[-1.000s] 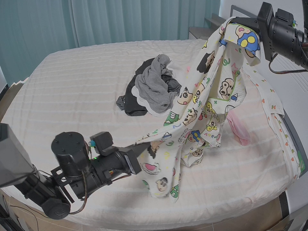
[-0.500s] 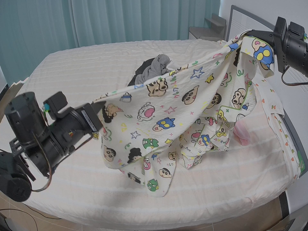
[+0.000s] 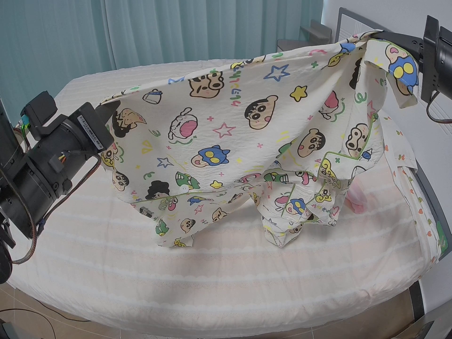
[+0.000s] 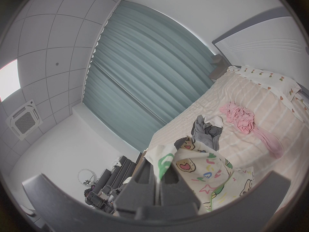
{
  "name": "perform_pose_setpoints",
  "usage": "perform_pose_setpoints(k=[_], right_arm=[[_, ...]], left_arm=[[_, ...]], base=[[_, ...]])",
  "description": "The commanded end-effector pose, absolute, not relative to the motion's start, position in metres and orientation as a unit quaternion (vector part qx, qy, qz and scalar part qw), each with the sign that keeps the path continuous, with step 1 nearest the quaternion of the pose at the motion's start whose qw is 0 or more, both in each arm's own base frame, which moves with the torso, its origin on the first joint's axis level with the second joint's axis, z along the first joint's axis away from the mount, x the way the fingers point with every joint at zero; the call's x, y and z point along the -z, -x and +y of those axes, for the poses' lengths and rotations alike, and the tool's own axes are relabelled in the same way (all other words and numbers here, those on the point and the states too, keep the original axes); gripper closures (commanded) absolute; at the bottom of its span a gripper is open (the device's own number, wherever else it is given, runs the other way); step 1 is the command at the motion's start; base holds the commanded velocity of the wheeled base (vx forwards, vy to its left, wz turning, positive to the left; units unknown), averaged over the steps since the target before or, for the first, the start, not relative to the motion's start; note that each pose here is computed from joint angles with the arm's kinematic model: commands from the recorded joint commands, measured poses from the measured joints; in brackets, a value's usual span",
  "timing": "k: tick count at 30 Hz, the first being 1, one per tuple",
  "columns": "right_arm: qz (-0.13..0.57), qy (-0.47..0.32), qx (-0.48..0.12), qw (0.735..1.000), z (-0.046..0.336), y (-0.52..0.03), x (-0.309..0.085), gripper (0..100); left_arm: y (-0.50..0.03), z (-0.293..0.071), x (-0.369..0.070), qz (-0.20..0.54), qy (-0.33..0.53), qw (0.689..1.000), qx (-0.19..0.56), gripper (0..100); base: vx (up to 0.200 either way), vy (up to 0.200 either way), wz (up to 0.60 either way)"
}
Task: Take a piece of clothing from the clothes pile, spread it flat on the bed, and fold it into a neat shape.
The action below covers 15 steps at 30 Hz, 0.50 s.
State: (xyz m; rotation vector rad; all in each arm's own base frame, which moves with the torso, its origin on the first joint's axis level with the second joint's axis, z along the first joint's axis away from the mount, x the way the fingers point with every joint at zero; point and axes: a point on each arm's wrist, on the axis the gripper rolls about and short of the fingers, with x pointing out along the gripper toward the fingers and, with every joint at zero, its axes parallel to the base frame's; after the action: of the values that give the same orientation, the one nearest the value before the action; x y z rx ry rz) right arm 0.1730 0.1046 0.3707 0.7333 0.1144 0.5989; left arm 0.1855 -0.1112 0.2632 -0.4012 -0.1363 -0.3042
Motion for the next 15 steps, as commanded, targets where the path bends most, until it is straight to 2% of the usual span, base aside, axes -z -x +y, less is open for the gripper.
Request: perform_pose_setpoints(k=[1, 15], right_arm=[[0.053, -0.354, -0.29, 0.888, 0.1032, -0.17, -0.3716, 100], [0.067, -0.351, -0.295, 0.886, 0.1075, -0.1705, -0.3654, 100]], left_arm=[[-0.183, -0.1097, -0.2641, -0.07, 0.2, 0.966, 0.151, 100], [-0.1841, -0.1098, -0.2628, -0.069, 0.201, 0.968, 0.131, 100]], base=[[0.0, 0.0, 0.0], [0.0, 0.0, 0.0]])
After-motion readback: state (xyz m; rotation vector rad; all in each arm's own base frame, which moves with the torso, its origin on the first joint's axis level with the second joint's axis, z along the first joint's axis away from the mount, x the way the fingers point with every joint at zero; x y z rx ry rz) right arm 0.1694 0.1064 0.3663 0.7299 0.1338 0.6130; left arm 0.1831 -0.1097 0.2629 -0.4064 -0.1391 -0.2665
